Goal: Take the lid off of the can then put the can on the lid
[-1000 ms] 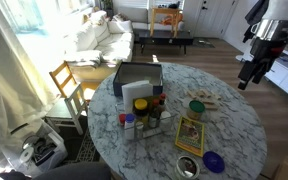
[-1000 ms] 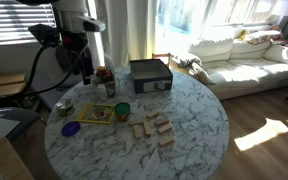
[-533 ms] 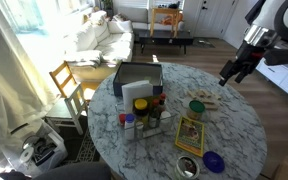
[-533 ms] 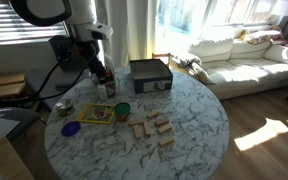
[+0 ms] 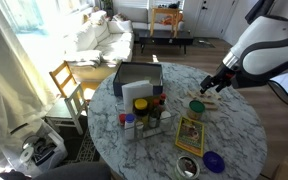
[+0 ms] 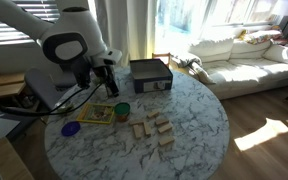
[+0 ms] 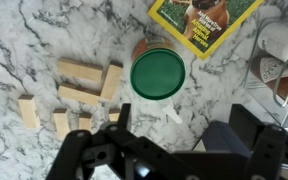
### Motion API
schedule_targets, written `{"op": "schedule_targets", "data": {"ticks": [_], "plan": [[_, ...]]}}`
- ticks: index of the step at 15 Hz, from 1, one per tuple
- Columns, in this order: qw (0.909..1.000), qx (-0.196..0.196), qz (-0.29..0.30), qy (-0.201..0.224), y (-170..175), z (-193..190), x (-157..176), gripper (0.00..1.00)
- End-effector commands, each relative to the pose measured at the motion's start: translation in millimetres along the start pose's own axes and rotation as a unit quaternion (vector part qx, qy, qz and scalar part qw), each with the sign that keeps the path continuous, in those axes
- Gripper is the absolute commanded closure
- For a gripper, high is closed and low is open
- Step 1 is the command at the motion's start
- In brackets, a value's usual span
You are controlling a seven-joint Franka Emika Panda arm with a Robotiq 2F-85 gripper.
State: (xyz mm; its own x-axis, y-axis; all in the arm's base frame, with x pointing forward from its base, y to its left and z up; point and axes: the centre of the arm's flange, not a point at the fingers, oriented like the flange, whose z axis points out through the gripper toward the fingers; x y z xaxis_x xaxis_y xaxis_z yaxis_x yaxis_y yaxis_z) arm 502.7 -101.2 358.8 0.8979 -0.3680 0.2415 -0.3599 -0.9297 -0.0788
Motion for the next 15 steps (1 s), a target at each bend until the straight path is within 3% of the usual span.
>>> {"op": "schedule_targets", "data": {"ticks": [1,3,10,15], "plan": [[1.0000,0.001,0.000,0.003,0,-3,2,0.00],[1.0000,0.003,0.000,0.010,-1,-10,4,0.00],[0.9981,-0.010,-0.058,-0.016,25,38,13,0.00],[0.9953,0.002,-0.085,-0.045,40,73,20,0.00]]}}
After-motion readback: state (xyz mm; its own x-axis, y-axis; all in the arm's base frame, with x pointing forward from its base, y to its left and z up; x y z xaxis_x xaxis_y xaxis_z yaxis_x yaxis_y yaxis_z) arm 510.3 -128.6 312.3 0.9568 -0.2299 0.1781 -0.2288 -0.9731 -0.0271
